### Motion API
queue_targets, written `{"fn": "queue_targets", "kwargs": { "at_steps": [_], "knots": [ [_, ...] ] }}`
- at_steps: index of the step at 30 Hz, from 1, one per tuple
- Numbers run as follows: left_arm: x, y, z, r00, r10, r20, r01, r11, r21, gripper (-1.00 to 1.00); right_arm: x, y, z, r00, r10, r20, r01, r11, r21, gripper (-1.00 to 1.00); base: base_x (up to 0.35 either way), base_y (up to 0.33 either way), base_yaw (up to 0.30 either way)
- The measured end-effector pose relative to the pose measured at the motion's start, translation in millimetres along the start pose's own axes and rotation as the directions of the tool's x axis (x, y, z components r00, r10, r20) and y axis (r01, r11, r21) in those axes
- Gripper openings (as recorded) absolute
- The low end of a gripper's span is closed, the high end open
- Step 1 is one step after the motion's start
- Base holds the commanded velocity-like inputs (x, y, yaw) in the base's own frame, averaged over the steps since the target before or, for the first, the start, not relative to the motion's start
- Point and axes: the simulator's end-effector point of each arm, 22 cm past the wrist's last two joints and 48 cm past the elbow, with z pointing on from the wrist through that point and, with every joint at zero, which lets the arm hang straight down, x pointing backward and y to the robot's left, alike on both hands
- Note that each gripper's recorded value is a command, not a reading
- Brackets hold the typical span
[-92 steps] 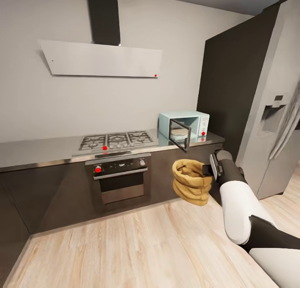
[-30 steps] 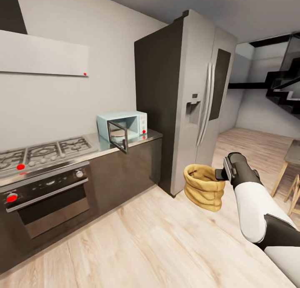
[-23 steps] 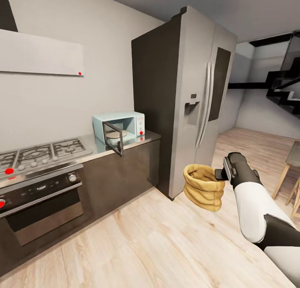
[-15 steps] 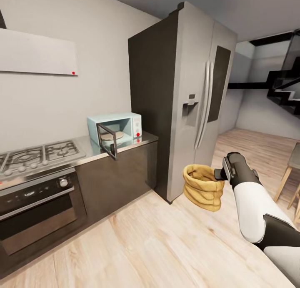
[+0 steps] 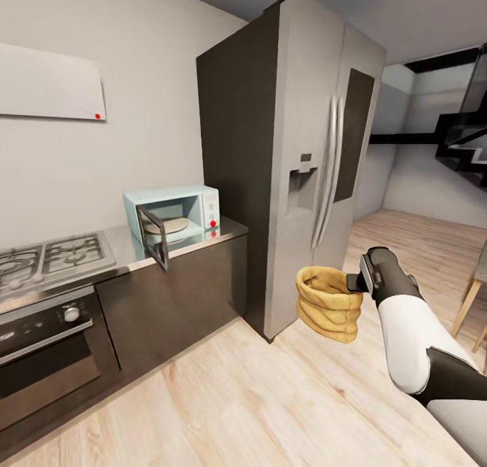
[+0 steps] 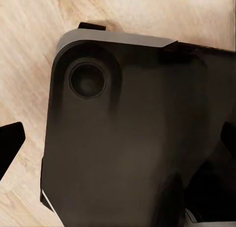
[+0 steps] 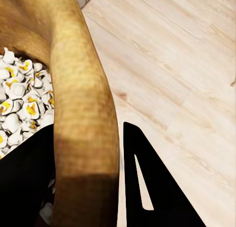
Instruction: In the kitchen, take the popcorn bag from the countertop, put it into the microwave, and heat it until the popcorn is cooked so the cooked popcorn ends up inside the bag.
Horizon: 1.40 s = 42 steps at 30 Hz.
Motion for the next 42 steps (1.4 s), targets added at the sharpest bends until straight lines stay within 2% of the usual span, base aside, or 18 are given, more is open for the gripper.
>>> {"fn": "queue_targets", "kwargs": {
  "at_steps": [9, 32, 42],
  "knots": [
    [-0.4, 0.0, 0.0, 1.0, 0.0, 0.002, 0.0, 1.0, 0.0, 1.0, 1.4, 1.8, 0.8, 1.0, -0.003, -0.004, 0.003, 1.0, -0.001, -1.0, 0.297, -0.178, 0.085],
    [-1.1, 0.4, 0.0, 1.0, -0.001, 0.005, 0.001, 1.0, -0.002, 1.0, 2.0, 2.6, 1.2, 1.0, -0.003, -0.005, 0.003, 1.0, -0.003, -1.0, 0.281, -0.211, 0.266],
    [-2.2, 1.0, 0.1, 1.0, -0.02, 0.009, 0.02, 1.0, -0.004, 1.0, 2.0, 2.8, 1.8, 1.0, -0.003, -0.006, 0.003, 1.0, -0.004, -1.0, 0.127, -0.142, 0.269]
  ]
}}
